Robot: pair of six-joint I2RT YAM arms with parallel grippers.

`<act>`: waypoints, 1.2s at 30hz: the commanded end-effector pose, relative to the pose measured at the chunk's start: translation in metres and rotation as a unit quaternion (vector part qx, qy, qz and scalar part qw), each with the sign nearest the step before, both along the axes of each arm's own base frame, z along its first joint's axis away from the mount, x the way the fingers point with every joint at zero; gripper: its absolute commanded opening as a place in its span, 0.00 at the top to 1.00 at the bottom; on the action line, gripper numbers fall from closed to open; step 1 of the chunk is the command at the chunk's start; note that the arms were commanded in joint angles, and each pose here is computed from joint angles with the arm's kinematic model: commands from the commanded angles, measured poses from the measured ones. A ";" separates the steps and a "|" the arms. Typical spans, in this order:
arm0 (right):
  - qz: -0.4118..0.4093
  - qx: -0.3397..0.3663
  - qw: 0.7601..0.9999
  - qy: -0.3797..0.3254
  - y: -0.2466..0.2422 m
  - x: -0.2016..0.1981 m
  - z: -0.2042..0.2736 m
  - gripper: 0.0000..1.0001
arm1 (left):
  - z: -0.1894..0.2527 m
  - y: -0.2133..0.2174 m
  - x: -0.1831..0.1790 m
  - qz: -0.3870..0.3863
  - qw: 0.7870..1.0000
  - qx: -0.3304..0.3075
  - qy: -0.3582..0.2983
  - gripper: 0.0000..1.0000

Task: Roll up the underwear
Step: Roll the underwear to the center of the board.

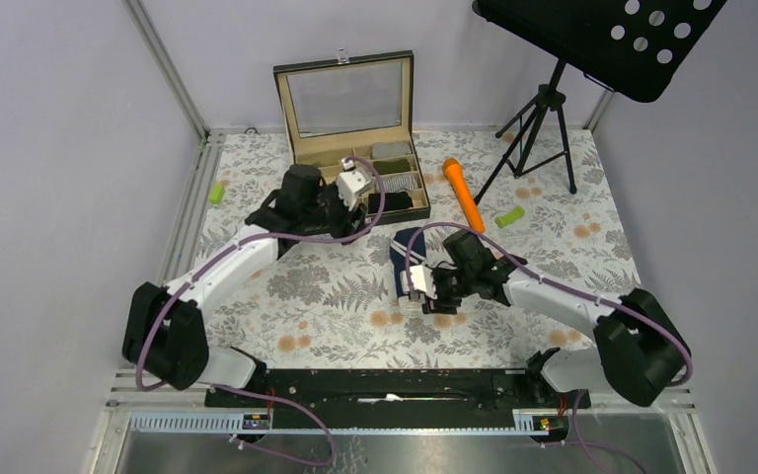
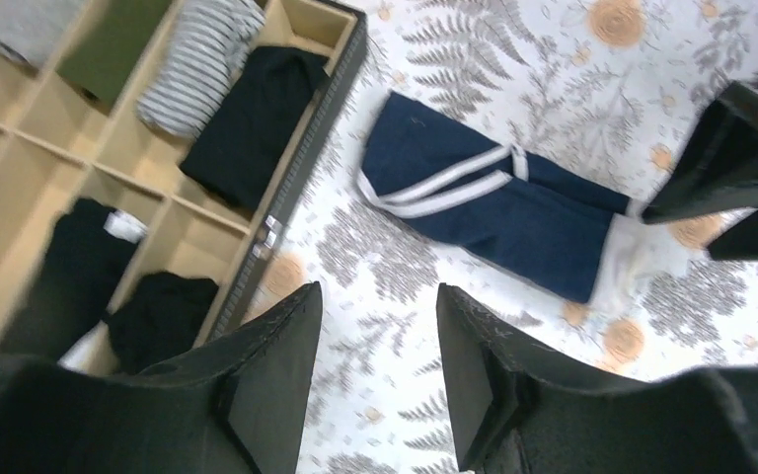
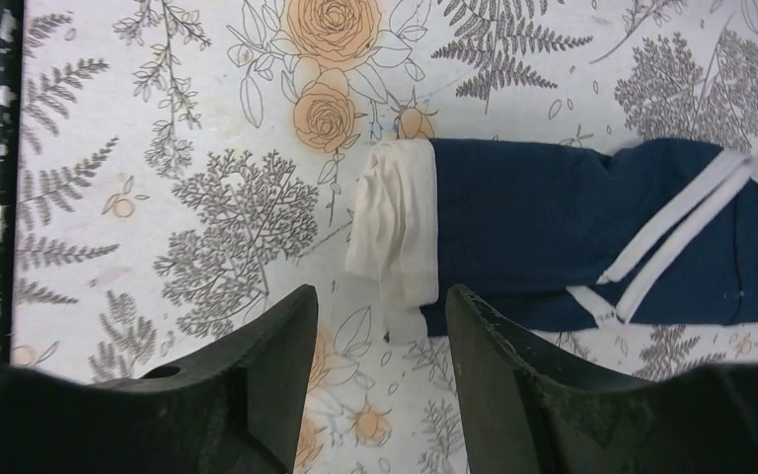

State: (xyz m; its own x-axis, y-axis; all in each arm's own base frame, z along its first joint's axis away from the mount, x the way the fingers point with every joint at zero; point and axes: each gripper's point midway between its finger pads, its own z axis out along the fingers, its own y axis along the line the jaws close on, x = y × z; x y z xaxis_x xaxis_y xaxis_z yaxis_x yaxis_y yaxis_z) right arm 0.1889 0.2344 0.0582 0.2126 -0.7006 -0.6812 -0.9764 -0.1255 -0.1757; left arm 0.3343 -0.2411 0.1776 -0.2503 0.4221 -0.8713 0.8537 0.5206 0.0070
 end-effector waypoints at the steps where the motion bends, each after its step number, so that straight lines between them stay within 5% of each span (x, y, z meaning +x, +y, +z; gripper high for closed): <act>1: 0.034 0.007 0.998 -0.055 0.019 0.017 -0.005 0.42 | -0.018 0.015 -0.028 0.042 0.998 -0.006 0.047 0.47; 12: 0.092 -0.063 0.994 -0.023 0.016 0.007 -0.052 0.49 | -0.006 0.046 -0.045 0.089 0.996 0.004 0.019 0.47; 16: 0.097 -0.102 0.990 0.005 0.011 0.004 -0.055 0.88 | 0.010 0.051 -0.045 0.089 0.996 0.005 -0.013 0.47; 18: 0.084 -0.098 0.990 0.053 0.012 0.004 -0.046 0.95 | 0.013 0.050 -0.053 0.065 0.998 0.009 -0.024 0.47; 22: 0.066 -0.086 0.978 0.178 0.012 0.002 -0.029 0.95 | 0.013 0.043 -0.081 -0.032 0.998 0.023 -0.040 0.47; 27: 0.019 -0.070 0.935 0.348 0.016 0.005 -0.015 0.95 | 0.011 0.024 -0.109 -0.152 0.983 0.046 -0.097 0.45; 36: -0.048 -0.065 0.877 0.473 0.022 0.028 -0.021 0.93 | -0.031 -0.066 -0.139 -0.300 0.942 0.057 -0.139 0.44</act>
